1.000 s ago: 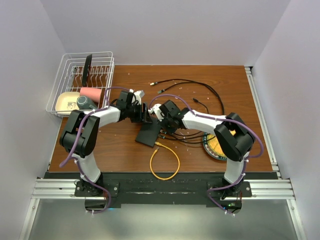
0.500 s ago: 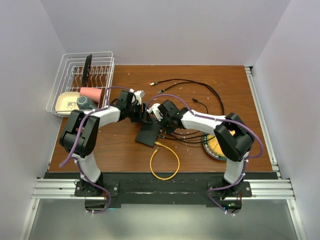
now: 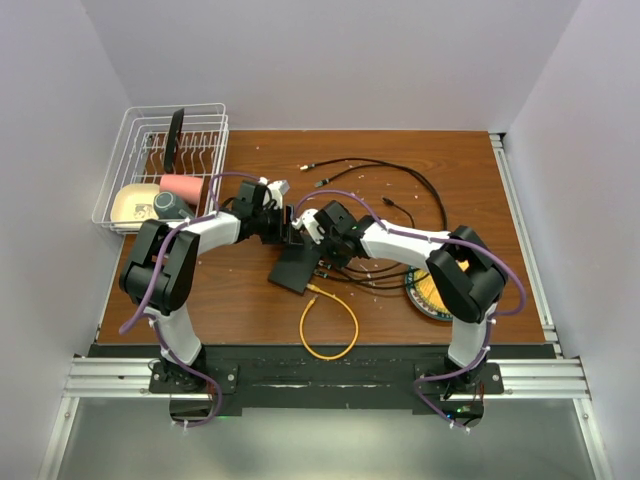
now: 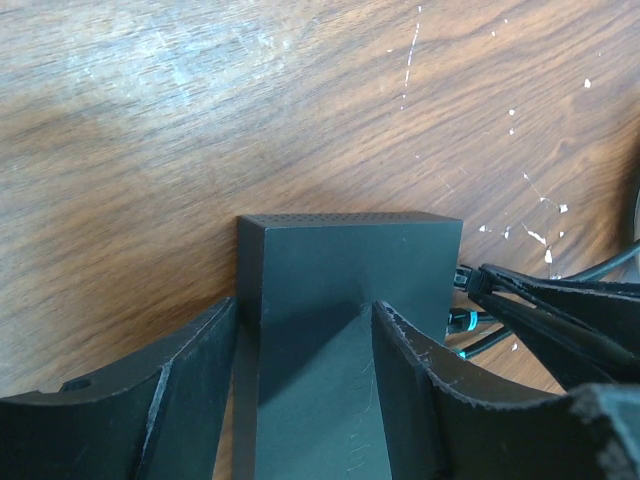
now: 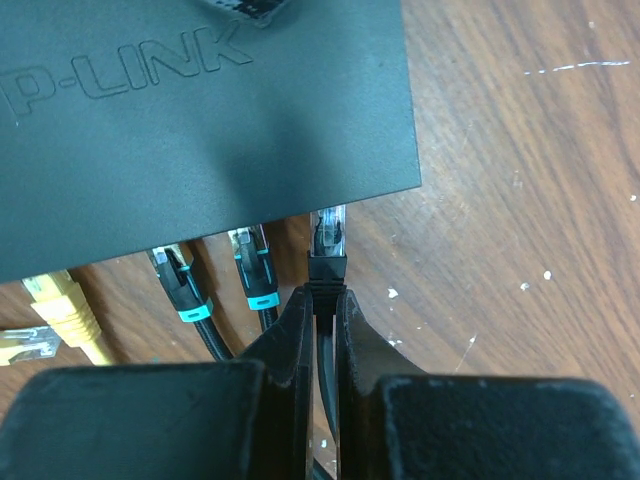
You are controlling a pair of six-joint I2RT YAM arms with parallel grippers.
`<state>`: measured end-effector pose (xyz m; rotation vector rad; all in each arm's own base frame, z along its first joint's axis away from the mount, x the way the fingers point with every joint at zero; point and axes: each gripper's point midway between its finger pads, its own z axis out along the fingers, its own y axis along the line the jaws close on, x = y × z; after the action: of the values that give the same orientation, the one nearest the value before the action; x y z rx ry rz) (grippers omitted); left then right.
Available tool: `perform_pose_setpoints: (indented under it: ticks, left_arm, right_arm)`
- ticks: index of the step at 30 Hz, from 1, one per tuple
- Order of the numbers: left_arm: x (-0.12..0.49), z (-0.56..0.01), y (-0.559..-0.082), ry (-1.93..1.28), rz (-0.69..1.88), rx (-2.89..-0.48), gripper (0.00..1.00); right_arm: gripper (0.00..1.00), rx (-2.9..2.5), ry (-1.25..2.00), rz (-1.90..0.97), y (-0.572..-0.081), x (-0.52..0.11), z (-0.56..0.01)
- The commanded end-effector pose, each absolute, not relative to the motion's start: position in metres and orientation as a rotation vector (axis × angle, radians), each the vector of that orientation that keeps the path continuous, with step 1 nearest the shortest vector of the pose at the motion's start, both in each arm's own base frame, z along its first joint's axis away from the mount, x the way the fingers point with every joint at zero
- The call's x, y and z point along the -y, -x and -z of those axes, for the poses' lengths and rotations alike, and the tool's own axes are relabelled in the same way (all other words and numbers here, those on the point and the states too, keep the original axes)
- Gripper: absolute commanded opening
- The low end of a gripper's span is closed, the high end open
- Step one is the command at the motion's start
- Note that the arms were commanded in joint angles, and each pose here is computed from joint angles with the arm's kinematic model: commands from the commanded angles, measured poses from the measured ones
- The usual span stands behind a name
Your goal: Insert the plug into the switch port
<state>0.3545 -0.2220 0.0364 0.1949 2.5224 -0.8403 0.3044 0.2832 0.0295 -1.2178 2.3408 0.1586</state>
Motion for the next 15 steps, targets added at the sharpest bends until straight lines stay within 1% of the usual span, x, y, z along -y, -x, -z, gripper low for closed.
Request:
perform_pose_setpoints:
  ticks: [1, 8, 15]
  left_arm:
    - [0.251, -0.065, -0.36, -0.331, 1.003, -2.394, 0.6]
    - [0.263, -0.073, -0.355, -0.392, 1.074, -2.349, 0.59]
    - [0.275, -0.072, -0.344, -0.461, 1.129, -2.337, 0.59]
  right_arm:
    - [0.0, -2.218, 1.286, -0.317, -0.301, -0.325, -0.043]
    - [0.0, -2.205, 1.245, -0.28, -0.31, -0.325, -0.044]
    - [0.0, -2.16, 1.164, -0.292, -0.322, -0.335, -0.066]
